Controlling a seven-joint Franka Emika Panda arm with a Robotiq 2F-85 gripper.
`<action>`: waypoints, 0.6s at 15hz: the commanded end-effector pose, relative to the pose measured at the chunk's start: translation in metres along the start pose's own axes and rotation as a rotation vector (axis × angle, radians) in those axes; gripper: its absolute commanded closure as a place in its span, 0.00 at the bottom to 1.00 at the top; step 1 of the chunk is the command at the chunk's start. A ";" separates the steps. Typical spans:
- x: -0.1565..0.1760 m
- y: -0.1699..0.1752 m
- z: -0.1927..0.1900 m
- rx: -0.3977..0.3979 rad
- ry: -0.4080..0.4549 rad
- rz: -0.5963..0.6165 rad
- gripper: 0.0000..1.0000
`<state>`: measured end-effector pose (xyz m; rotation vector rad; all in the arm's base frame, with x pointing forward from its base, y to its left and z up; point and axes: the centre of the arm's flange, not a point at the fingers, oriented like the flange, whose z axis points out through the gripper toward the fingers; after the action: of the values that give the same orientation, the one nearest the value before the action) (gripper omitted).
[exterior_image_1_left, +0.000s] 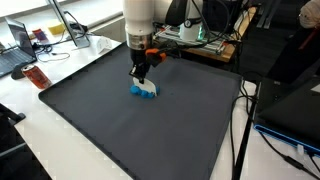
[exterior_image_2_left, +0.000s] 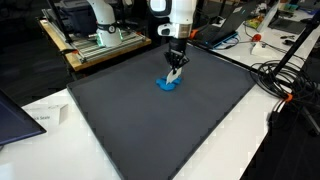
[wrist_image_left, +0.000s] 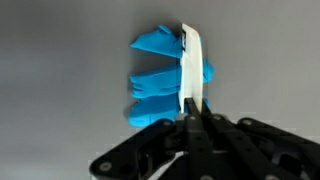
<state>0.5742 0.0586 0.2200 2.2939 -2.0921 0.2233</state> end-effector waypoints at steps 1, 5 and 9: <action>0.028 0.012 0.027 -0.027 0.057 0.002 0.99; 0.046 0.011 0.028 -0.030 0.087 0.006 0.99; 0.058 0.010 0.030 -0.036 0.116 0.002 0.99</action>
<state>0.5759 0.0192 0.2187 2.2423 -2.0704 0.2826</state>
